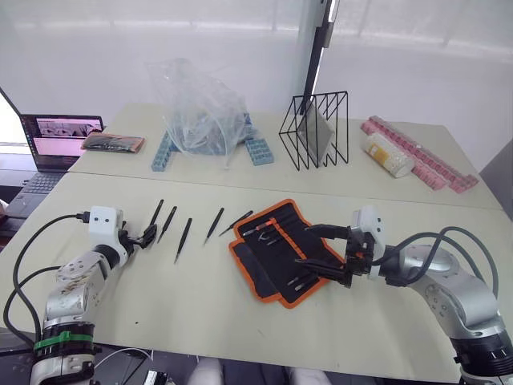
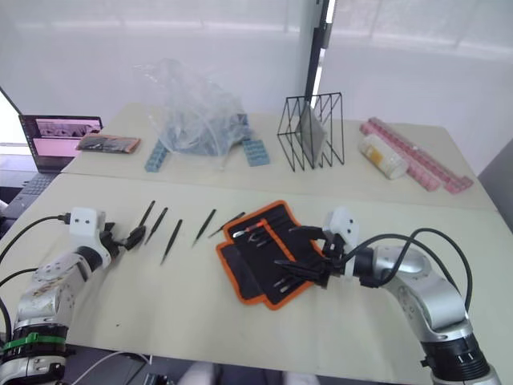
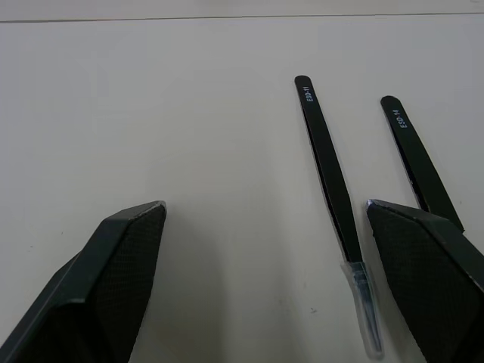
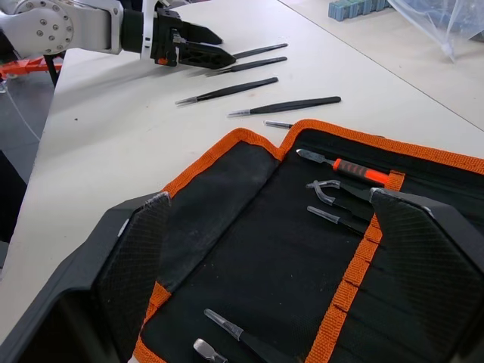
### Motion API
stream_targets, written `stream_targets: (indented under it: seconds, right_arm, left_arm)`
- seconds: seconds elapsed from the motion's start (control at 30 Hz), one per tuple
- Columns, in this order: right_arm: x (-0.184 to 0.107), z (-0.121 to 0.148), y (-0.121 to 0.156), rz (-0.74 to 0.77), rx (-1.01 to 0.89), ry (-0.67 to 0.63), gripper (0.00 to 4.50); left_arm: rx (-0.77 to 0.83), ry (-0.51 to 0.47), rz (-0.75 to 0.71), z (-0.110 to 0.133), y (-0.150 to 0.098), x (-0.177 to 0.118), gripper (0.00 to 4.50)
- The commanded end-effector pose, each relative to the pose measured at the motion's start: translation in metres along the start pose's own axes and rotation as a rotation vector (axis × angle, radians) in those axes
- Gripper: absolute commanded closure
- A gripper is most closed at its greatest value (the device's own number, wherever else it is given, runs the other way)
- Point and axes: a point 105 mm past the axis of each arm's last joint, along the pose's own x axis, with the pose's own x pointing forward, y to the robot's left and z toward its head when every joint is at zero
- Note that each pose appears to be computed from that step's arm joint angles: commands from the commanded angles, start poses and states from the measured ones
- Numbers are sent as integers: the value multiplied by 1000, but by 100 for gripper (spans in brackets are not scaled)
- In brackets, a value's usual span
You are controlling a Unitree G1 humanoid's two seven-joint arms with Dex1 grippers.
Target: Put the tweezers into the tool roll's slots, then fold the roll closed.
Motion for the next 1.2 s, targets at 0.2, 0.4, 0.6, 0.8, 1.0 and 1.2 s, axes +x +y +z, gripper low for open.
stream_targets:
  seconds: [0.2,0.4,0.6,0.8,1.0,1.2]
  right_arm:
    - [-4,7,1,-22,-20,-5,0]
    - [-5,5,2,-30,-22,8,0]
    - [-6,-3,4,-45,-10,19,0]
    - [-8,-6,-2,-110,0,5,0]
    - [-15,-25,-6,-236,34,-2,221]
    - [-15,-45,-8,-360,57,-7,423]
  left_arm:
    - [55,114,-180,-33,-46,20,178]
    - [38,132,-159,-40,-39,22,381]
    - [43,95,-103,-29,-22,19,446]
    - [81,-4,-86,1,-14,8,446]
    - [175,-127,-155,57,-26,-17,450]
    - [231,-174,-255,92,-49,-25,450]
